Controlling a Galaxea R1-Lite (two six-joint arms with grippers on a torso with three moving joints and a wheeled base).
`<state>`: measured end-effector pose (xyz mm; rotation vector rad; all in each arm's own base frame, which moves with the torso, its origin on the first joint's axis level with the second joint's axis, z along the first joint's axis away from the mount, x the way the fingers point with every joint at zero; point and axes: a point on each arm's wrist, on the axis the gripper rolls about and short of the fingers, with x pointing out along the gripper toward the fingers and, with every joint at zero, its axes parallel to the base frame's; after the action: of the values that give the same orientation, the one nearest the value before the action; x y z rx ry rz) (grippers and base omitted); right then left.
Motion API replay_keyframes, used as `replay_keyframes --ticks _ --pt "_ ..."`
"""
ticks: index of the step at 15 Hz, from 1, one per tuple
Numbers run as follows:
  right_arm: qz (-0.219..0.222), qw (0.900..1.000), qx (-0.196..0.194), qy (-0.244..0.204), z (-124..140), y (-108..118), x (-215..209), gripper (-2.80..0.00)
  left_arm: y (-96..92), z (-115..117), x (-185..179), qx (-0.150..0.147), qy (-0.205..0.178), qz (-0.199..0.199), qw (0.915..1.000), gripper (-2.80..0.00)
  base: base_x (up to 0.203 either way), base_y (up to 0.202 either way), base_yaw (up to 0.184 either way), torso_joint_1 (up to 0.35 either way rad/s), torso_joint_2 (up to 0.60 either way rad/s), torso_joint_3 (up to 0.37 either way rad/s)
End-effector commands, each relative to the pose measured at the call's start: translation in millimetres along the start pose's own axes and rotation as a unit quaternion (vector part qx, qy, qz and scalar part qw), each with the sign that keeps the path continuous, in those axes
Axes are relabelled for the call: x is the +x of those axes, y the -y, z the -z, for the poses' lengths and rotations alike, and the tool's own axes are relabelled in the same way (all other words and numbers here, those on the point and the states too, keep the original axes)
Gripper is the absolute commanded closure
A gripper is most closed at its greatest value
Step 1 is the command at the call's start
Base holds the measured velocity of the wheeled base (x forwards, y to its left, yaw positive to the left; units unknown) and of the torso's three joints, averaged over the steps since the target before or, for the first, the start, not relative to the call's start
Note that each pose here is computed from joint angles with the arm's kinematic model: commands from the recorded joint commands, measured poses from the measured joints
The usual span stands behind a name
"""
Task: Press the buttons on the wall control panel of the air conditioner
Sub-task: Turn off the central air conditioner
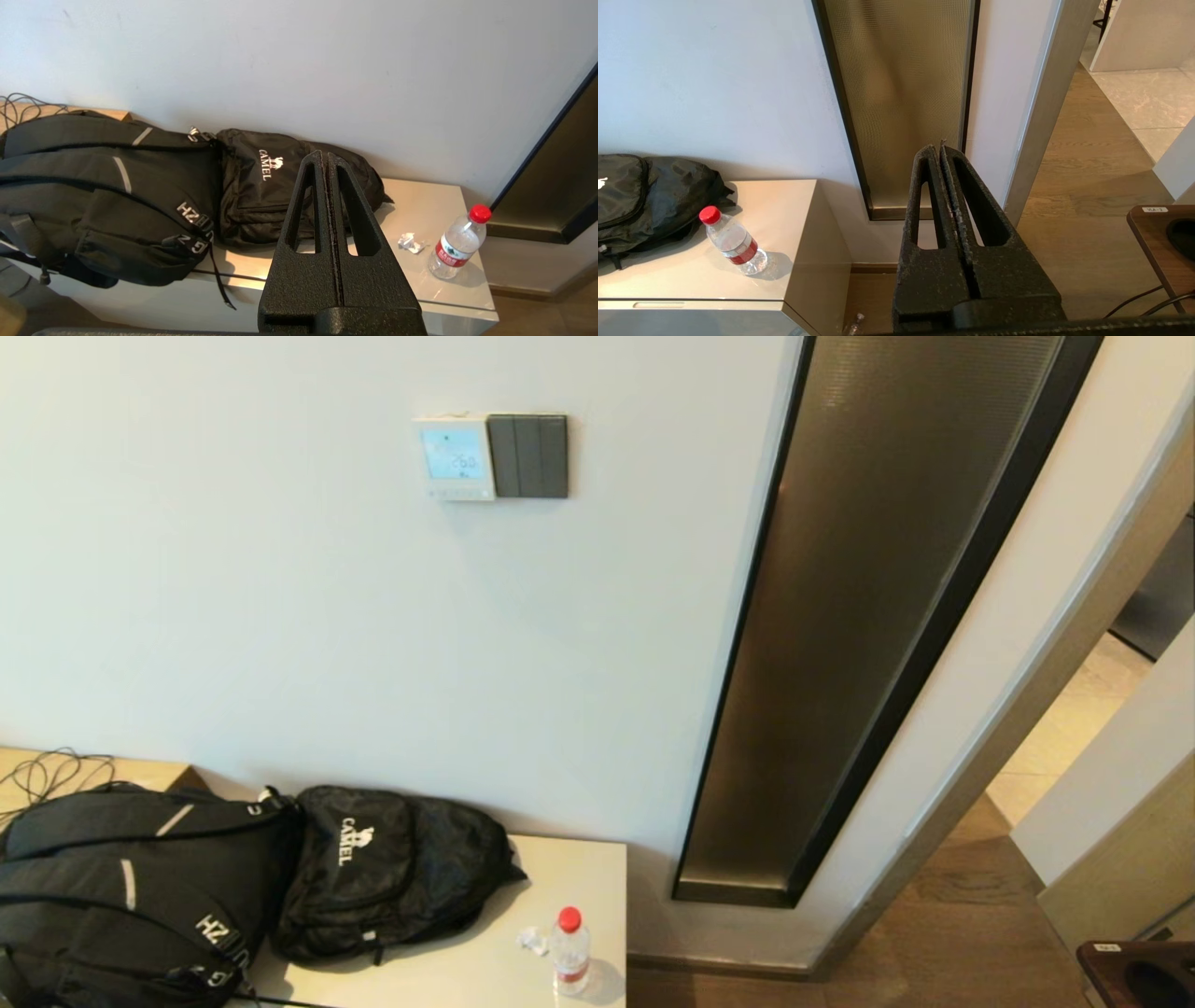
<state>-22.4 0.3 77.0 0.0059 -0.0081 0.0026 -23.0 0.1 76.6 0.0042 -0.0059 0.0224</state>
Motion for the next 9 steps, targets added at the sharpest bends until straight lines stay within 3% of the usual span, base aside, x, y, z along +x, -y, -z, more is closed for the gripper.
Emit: replay_keyframes --ticks 1,9 --pt "0.0 1.0 0.0 -0.001 0.8 0.0 0.2 0.0 0.0 0.1 0.1 0.0 0.0 0.0 1.0 0.0 0.0 0.0 0.0 0.0 0.0 0.0" --pt "0.0 1.0 0.0 -0.001 0.8 0.0 0.2 0.0 0.0 0.4 0.2 -0.001 0.0 0.0 1.0 0.0 0.0 0.0 0.0 0.0 0.0 0.0"
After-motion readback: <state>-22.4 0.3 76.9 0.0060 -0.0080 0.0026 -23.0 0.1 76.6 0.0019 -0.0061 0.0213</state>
